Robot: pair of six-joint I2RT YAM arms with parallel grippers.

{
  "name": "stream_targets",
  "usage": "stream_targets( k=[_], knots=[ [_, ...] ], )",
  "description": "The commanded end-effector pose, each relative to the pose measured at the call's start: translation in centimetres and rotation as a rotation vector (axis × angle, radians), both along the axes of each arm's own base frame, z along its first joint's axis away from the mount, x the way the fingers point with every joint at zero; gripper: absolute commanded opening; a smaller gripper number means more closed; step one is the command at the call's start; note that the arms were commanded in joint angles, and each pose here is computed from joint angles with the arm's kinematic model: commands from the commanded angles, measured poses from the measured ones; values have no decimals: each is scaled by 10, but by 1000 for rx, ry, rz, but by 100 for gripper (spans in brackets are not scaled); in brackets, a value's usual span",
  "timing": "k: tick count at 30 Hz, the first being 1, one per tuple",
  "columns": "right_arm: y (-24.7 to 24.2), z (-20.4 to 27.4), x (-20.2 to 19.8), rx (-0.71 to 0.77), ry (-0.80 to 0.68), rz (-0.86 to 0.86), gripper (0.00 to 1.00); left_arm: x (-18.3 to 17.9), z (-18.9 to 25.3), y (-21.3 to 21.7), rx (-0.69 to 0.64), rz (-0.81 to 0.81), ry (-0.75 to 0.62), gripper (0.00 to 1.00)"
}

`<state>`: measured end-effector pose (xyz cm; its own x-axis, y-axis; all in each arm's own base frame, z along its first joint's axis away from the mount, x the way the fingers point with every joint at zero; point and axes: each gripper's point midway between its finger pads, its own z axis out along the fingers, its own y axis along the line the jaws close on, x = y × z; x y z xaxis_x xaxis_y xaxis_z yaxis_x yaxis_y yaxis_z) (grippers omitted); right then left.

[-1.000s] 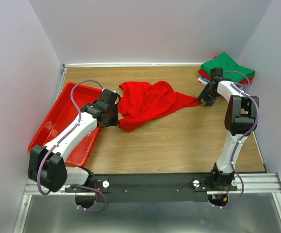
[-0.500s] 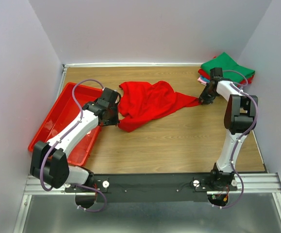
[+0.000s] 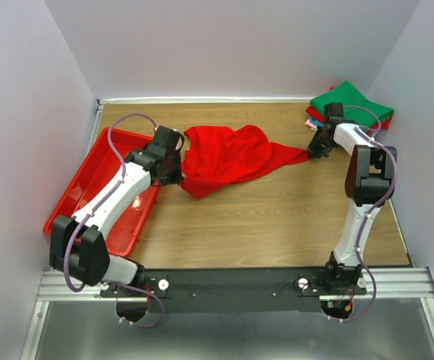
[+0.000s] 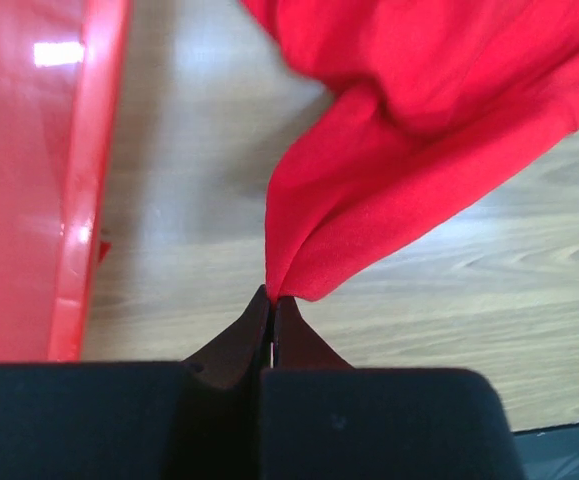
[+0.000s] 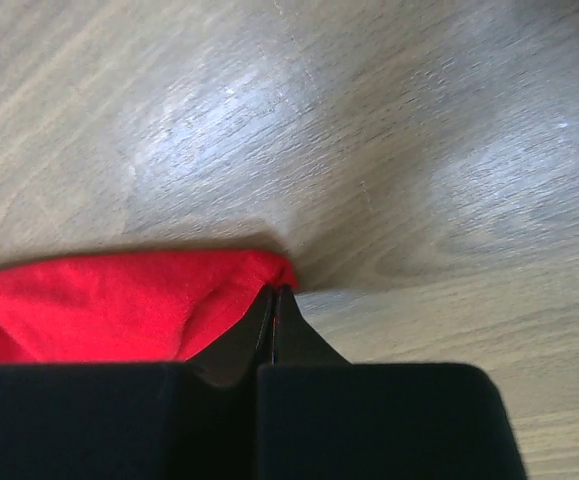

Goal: Fold and stack the t-shirts
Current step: Flatten the tshirt out

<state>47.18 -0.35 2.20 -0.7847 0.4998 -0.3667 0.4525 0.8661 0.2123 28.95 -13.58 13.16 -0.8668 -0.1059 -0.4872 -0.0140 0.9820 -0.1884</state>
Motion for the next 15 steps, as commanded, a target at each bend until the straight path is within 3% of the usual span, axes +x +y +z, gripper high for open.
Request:
stream_targets(
  k=[1,8,12,15],
  knots=[
    [-11,54,20,-21,-130,0,1,43,56,0,-34,49,-157,0],
    [-32,182,36,-43,-406,-45,1,93,152,2,-151,77,-358,0],
    [-36,253,31,-88,-555,-41,1,114,231,4,-227,70,-505,0],
    [-49,308,18,-193,-664,-43,1,117,287,12,-294,74,-608,0]
  ],
)
